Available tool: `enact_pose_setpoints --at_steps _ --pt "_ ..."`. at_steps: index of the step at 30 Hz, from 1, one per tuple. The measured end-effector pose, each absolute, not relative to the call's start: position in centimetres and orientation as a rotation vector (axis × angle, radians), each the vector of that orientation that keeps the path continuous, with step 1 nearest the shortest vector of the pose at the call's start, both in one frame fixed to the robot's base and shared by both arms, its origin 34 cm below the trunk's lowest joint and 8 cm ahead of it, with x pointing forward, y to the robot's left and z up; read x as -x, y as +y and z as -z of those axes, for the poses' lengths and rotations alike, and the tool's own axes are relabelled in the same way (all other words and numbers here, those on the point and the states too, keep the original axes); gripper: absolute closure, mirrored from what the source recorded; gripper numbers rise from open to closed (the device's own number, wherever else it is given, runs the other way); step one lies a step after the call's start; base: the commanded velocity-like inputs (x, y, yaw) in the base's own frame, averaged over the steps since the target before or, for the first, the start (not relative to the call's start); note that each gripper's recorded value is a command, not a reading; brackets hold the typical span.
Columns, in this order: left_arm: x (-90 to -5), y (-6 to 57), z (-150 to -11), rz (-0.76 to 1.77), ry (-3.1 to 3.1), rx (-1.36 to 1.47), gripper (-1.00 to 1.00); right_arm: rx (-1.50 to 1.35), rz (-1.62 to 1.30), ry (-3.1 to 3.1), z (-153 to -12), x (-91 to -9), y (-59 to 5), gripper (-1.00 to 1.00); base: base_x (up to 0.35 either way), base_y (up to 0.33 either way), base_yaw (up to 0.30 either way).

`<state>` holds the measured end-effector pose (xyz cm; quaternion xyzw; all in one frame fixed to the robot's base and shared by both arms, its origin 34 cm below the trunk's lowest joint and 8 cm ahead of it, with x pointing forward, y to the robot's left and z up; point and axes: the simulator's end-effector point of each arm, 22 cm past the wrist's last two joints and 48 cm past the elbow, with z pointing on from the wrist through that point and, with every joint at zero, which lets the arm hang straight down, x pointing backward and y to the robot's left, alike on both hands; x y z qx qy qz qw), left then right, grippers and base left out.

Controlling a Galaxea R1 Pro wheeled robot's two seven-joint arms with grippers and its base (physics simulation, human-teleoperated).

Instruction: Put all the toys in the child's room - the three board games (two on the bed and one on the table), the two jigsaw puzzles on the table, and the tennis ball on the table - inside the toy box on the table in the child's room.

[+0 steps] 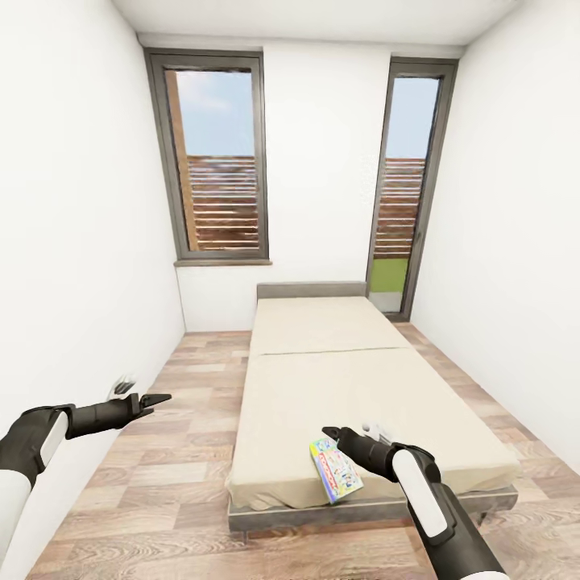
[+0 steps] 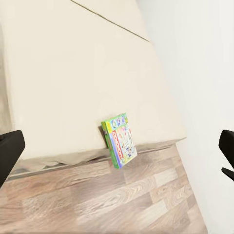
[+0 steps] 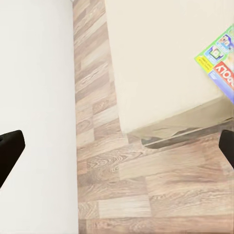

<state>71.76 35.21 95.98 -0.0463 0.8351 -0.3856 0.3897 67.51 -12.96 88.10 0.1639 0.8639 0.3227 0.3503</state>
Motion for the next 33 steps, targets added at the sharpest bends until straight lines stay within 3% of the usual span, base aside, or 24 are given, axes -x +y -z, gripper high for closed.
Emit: enact_pose_setpoints --at_steps 33 --pt "-71.77 35.1 -95.42 0.987 2.119 0.123 -1.0 -0.424 -0.835 2.237 -87.55 -67.55 -13.01 -1.0 -0.009 0.0 0.0"
